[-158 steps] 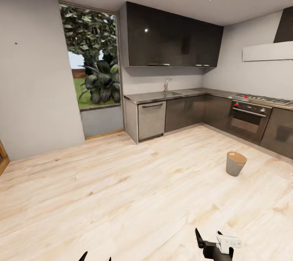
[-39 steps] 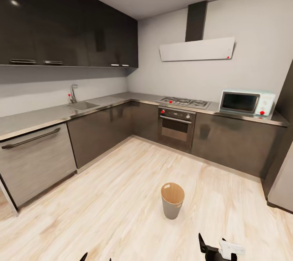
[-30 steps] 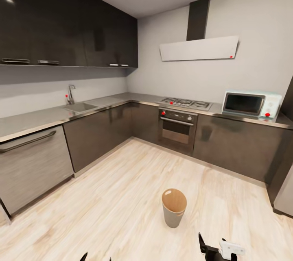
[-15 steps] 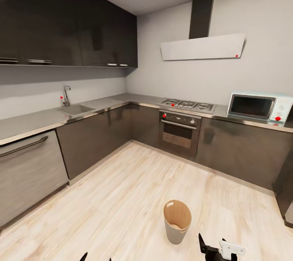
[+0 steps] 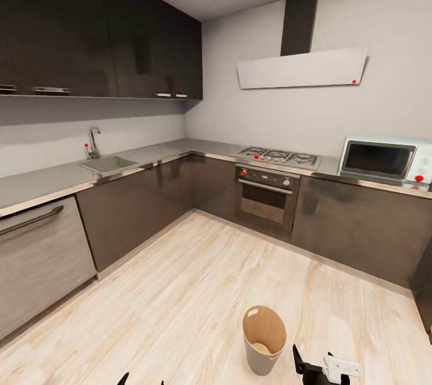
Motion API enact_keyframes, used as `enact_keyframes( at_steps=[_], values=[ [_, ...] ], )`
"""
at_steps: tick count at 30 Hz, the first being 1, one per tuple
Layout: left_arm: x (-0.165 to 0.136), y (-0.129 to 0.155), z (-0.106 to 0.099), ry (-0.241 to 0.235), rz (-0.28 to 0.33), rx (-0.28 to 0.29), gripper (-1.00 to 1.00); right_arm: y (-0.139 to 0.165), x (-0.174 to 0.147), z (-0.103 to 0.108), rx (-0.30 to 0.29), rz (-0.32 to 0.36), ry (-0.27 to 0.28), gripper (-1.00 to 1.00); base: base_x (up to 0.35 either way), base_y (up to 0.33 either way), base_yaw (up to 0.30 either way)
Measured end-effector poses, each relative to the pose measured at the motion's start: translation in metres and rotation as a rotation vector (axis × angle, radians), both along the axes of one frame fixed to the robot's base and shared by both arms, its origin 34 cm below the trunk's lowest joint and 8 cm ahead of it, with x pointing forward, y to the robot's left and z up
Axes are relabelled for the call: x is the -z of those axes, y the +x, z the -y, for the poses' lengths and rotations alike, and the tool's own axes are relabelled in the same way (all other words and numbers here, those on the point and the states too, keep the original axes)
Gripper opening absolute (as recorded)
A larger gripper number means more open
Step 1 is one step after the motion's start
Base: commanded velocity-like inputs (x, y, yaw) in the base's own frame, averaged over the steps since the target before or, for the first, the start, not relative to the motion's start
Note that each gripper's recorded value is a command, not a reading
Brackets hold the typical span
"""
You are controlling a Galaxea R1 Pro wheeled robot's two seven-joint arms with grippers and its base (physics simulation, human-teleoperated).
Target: Put the three can of soda from the living room inside the tash can in the kitchen.
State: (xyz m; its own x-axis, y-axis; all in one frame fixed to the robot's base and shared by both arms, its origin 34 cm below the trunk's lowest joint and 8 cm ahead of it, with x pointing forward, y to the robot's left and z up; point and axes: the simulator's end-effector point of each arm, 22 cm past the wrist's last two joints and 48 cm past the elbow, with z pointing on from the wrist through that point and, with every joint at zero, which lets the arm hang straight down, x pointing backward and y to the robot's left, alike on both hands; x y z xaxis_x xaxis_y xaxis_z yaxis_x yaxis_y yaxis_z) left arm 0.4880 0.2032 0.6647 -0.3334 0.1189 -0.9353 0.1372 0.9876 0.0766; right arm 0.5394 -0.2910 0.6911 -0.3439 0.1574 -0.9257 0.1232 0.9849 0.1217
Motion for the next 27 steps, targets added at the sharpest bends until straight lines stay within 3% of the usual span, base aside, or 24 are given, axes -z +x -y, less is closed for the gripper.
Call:
enact_keyframes(
  at_steps=[7,27],
  values=[
    [0.000,0.000,0.000,-0.001,-0.001,-0.001,1.00,0.000,0.000,0.000,0.000,-0.001,0.000,1.00,0.141,0.000,0.000],
    [0.000,0.000,0.000,0.000,0.000,-0.001,1.00,-0.007,0.014,0.000,0.000,-0.033,0.000,1.00,0.313,0.000,0.000]
  ],
)
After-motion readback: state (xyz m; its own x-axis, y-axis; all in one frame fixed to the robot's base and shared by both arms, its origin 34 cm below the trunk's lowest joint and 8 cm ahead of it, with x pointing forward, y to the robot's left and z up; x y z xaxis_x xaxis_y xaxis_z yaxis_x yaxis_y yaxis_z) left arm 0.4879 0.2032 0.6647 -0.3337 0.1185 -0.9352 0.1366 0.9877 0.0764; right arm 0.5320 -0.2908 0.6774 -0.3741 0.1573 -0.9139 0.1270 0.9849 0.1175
